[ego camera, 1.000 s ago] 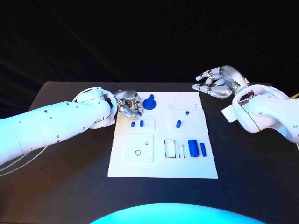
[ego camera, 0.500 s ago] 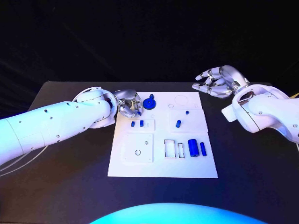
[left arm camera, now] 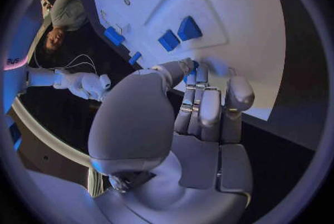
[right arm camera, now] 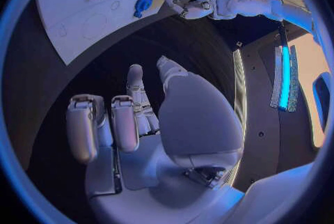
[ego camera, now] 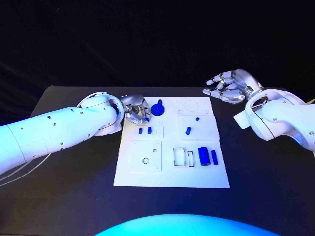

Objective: Assemble the parts on the task board

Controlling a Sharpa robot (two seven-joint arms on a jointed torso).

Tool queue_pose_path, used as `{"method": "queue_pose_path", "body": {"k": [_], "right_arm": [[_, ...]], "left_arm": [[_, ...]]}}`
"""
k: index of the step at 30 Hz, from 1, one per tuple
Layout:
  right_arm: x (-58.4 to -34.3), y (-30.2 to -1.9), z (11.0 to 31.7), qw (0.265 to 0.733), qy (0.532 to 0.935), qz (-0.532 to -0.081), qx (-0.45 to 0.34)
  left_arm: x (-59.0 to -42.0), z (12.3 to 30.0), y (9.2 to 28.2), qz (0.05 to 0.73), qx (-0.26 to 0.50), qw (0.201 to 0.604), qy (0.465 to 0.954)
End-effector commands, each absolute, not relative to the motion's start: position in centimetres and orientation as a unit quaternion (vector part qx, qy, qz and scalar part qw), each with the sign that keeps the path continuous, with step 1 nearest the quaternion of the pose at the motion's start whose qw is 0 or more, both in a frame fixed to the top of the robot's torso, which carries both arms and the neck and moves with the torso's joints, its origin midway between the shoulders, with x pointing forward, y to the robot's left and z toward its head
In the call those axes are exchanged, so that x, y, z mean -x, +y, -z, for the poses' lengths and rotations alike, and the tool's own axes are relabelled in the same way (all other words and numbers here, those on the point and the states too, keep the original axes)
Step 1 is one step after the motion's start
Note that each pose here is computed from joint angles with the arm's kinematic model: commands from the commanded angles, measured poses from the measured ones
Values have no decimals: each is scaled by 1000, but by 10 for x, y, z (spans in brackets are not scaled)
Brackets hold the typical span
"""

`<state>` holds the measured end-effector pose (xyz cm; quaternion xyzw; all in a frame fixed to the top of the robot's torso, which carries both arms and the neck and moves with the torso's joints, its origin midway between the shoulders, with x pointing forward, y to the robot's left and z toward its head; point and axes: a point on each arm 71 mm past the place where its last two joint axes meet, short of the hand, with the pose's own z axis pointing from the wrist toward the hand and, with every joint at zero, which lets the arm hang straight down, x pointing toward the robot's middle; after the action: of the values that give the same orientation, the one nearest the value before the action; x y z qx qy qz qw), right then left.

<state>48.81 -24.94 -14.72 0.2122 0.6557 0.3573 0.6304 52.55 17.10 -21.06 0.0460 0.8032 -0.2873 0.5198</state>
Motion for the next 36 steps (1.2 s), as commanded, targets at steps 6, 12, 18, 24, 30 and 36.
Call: {"method": "queue_pose_path", "body": {"k": [6,12,18,24,30,36], "right_arm": [[-488,-248,147,629,656,-363,-203],[-488,-248,147,630,656,-363,-203],[-488,-248,147,630,656,-362,-204],[-488,-249,148,627,662,-358,-202],[-489,-250,151,618,682,-346,-183],[-488,-247,157,611,712,-323,-124]], "left_arm": [[-524,214,171,289,-45,509,809],[-524,214,172,288,-44,510,809],[-524,215,173,287,-43,510,809],[-524,215,176,285,-41,511,810],[-525,215,183,277,-37,515,810],[-529,213,200,262,-25,532,805]]}}
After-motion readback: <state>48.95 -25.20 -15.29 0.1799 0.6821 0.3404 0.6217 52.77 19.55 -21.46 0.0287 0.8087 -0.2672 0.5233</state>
